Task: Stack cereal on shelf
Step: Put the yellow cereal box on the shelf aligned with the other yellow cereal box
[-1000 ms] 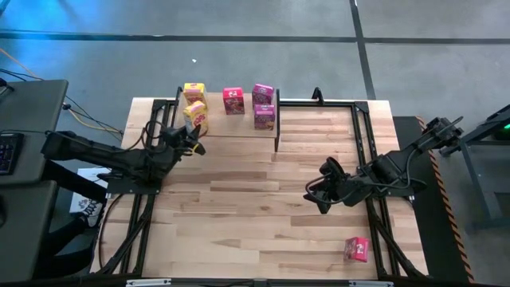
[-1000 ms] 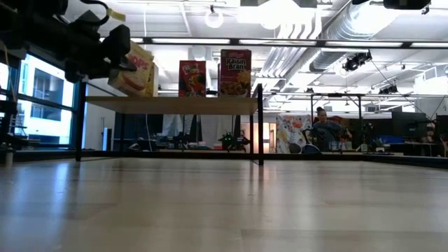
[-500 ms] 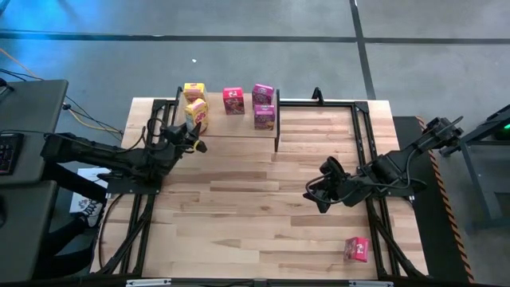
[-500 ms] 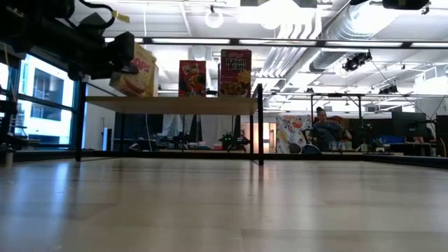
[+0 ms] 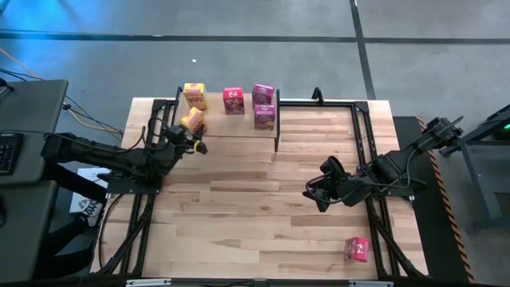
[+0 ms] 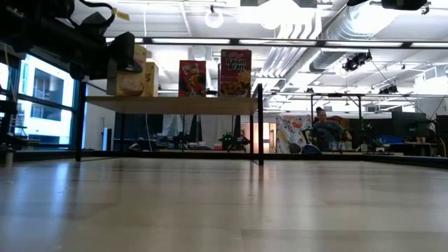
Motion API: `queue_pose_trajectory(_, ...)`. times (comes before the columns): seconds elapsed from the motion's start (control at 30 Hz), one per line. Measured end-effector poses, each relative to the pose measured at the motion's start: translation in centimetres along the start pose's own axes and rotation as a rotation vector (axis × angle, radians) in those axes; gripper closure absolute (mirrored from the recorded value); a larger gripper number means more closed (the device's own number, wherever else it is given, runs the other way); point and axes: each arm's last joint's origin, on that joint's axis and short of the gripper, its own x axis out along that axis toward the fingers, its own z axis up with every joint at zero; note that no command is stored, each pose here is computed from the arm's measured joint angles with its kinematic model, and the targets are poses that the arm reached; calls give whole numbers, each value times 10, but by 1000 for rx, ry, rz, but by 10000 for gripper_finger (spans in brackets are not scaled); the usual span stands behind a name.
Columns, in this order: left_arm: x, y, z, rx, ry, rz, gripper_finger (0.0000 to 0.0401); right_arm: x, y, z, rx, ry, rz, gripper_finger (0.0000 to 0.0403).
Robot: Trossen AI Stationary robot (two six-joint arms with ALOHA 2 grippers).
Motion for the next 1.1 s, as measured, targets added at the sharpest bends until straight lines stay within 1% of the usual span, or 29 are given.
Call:
queue_pose_trajectory(0.1, 0, 0, 1, 3, -2, 0, 129, 0, 0, 0, 0, 0, 0, 190)
queue_pose_trajectory(0.23, -1, 2, 5, 19, -17, 2, 122, 0, 0, 0, 1, 3, 1, 190)
queue_pose_trajectory(0.73, -9, 9, 41, 31, -103, -11, 120, 0, 0, 0, 1, 2, 2, 190)
queue_pose_trajectory(0.93, -11, 10, 53, 46, -123, -10, 120, 0, 0, 0, 1, -1, 0, 190)
queue_pose_trajectory(1.1, -12, 9, 67, 77, -145, -7, 120, 0, 0, 0, 2, -1, 0, 190)
